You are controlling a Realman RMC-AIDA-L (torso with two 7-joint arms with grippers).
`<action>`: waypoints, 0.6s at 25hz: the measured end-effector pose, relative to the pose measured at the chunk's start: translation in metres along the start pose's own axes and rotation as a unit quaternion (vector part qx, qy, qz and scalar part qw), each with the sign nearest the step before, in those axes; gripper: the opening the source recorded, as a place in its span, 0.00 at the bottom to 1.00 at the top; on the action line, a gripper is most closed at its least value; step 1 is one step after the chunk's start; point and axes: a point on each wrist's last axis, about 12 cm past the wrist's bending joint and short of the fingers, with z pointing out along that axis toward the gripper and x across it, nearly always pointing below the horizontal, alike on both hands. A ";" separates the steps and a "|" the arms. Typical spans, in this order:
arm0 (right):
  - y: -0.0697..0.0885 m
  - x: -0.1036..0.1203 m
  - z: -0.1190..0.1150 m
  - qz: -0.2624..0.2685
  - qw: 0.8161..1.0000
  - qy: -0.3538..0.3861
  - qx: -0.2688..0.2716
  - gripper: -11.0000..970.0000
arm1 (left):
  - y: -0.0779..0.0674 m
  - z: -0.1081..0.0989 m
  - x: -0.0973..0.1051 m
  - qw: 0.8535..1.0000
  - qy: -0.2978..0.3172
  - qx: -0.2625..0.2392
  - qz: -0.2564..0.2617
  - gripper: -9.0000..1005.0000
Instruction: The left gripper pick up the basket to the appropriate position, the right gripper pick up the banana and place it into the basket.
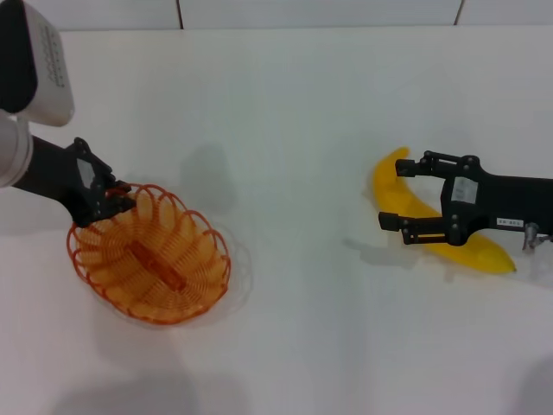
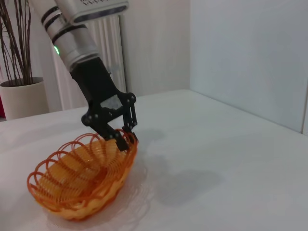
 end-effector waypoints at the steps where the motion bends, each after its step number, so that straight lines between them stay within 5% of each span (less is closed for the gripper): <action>1: 0.000 0.000 0.000 0.000 1.000 0.000 0.000 0.89 | -0.001 -0.002 0.001 1.000 0.000 0.000 -0.002 0.19; 15: 0.000 0.001 -0.003 0.002 1.000 -0.002 0.004 0.89 | -0.006 -0.013 0.003 1.000 -0.010 0.006 -0.011 0.12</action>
